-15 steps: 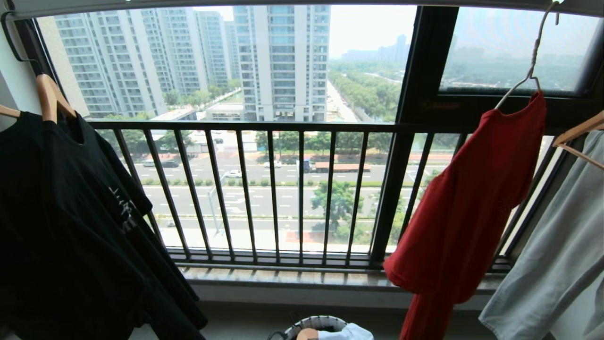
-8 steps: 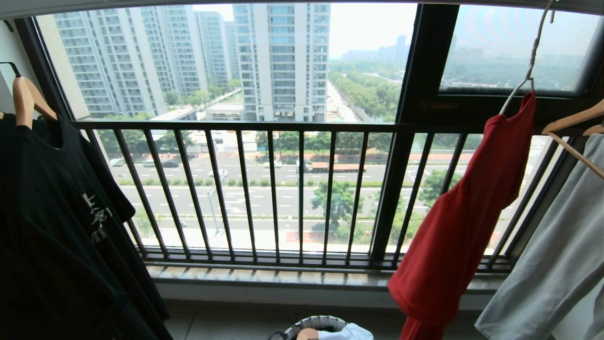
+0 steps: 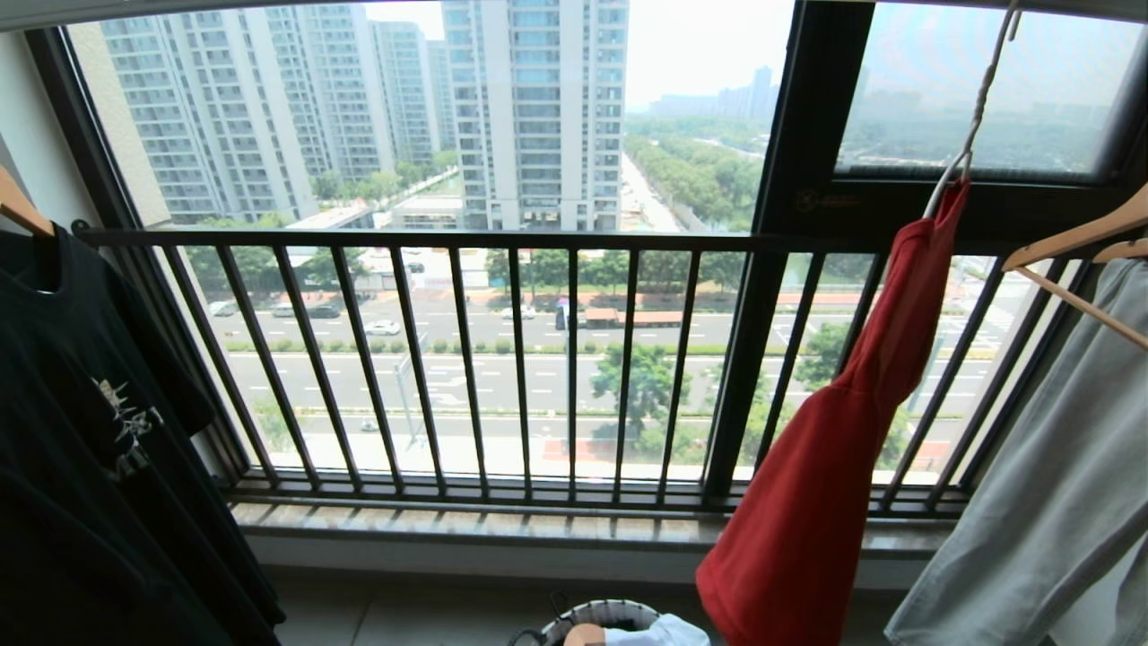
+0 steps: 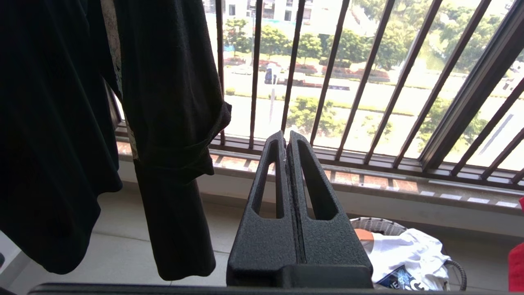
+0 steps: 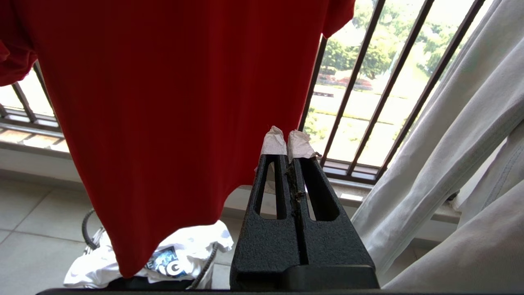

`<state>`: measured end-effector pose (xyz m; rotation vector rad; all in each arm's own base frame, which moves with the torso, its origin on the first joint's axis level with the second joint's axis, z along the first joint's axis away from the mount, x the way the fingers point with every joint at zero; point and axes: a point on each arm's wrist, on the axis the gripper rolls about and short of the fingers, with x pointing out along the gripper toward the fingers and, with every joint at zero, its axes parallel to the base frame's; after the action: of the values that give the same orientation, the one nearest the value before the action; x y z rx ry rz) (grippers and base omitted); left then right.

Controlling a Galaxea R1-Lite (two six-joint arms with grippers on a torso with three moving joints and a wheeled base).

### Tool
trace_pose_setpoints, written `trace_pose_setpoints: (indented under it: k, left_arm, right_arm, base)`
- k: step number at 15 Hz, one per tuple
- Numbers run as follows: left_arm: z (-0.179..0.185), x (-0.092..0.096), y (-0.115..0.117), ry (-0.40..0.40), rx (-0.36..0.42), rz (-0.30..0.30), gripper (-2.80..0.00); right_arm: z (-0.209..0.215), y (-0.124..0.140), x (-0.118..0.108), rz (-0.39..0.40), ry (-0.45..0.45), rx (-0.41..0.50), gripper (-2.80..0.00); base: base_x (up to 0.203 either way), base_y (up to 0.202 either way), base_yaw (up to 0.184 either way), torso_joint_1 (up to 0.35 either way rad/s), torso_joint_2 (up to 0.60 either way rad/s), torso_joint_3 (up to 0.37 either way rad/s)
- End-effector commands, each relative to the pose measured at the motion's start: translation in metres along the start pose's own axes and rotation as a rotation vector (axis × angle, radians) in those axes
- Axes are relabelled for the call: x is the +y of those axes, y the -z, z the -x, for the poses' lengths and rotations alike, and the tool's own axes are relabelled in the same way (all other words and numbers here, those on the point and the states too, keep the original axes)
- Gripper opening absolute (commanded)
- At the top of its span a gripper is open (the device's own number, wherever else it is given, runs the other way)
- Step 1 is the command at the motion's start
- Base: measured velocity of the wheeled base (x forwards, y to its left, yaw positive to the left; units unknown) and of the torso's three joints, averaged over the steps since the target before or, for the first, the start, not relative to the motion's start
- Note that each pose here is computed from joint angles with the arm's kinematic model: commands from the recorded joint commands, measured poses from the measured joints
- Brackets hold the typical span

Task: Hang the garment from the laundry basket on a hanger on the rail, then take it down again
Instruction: Take the clothes off the clothes rack

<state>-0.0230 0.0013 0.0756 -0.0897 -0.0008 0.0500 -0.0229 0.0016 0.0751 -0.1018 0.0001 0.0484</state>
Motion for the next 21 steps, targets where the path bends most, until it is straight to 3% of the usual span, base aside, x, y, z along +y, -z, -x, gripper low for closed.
trace_pose_setpoints:
  k: [1,21]
  left_arm:
    - [-0.0001,0.0000,0.0000,-0.001,0.002,0.001,-2.80]
    - [-0.0001,0.0000,0.0000,-0.001,0.002,0.001,-2.80]
  right_arm:
    - [-0.0002,0.0005,0.0000,0.001,-0.001,0.003,-2.80]
    - [0.0000,0.0004,-0.0001,-0.019,0.003,0.009,-2.80]
  base:
    - [0.000,0.000,0.000,0.000,0.00,0.000]
    - [0.000,0.000,0.000,0.000,0.00,0.000]
